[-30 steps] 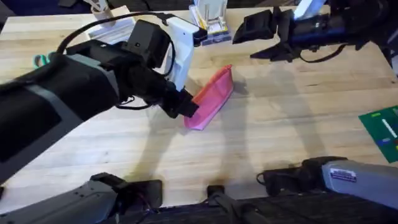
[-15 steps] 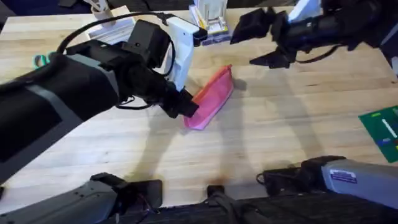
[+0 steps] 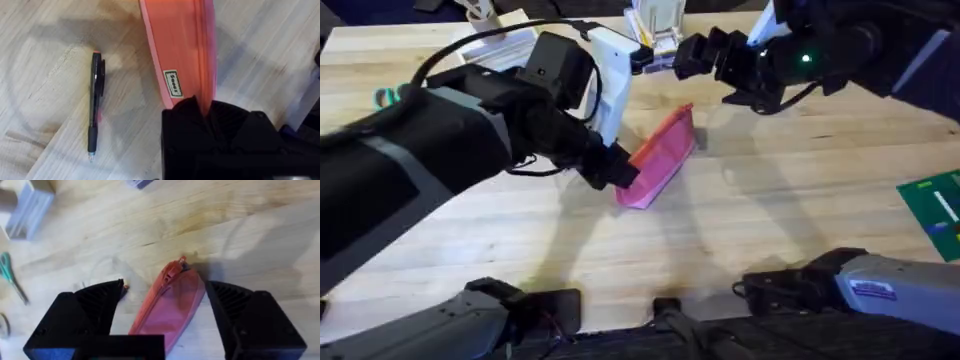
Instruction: Unzip the bag, pick up the pens from the table one at a time and place them inside, then zip the bag closed.
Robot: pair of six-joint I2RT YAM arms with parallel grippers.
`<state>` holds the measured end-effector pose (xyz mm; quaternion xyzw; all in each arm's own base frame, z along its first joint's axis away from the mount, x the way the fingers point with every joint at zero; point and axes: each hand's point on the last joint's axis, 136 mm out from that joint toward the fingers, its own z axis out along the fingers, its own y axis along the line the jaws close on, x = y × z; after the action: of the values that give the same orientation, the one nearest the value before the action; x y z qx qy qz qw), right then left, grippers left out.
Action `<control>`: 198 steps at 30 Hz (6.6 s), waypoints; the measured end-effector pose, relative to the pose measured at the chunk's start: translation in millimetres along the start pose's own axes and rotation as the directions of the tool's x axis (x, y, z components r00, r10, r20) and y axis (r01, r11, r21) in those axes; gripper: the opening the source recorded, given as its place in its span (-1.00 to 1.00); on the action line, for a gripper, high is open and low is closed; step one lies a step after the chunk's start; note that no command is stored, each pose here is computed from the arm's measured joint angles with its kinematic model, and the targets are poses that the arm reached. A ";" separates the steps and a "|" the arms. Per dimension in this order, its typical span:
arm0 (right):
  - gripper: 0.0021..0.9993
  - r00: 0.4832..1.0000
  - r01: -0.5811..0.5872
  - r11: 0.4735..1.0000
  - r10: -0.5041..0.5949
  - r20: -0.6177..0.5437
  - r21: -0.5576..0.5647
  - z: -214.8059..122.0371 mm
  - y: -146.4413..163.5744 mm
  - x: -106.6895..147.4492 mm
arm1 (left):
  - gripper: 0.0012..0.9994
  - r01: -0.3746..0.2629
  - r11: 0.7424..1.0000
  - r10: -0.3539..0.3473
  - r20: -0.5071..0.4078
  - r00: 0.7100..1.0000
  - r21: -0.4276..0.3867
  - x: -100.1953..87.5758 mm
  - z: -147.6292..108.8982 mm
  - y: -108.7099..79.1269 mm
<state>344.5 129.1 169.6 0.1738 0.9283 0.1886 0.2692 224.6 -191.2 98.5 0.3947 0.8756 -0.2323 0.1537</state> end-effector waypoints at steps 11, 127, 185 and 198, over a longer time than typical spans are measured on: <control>0.99 0.974 -0.224 0.974 0.225 -0.003 0.036 17.1 0.4 5.8 | -0.92 0.000 1.000 0.000 0.000 1.000 0.000 -0.1 0.0 0.0; 0.99 0.933 0.275 0.929 -0.320 -0.163 -0.249 0.7 81.8 89.7 | -0.92 0.003 1.000 -0.003 -0.008 1.000 -0.009 2.7 -1.9 2.1; 1.00 -0.580 0.792 -0.607 -0.780 0.237 -0.060 -58.1 54.3 38.6 | 0.99 0.027 0.852 0.164 0.315 0.935 -0.523 -25.0 -172.6 20.3; -0.94 -0.539 0.771 -0.626 -0.741 0.401 -0.121 -55.6 71.5 63.1 | 0.99 0.027 0.852 0.163 0.314 0.935 -0.523 -24.8 -172.5 20.2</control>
<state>278.8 203.7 217.6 -0.7890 0.5032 0.0357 0.3507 241.1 -103.7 249.7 0.3224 0.8497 -0.0477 0.4144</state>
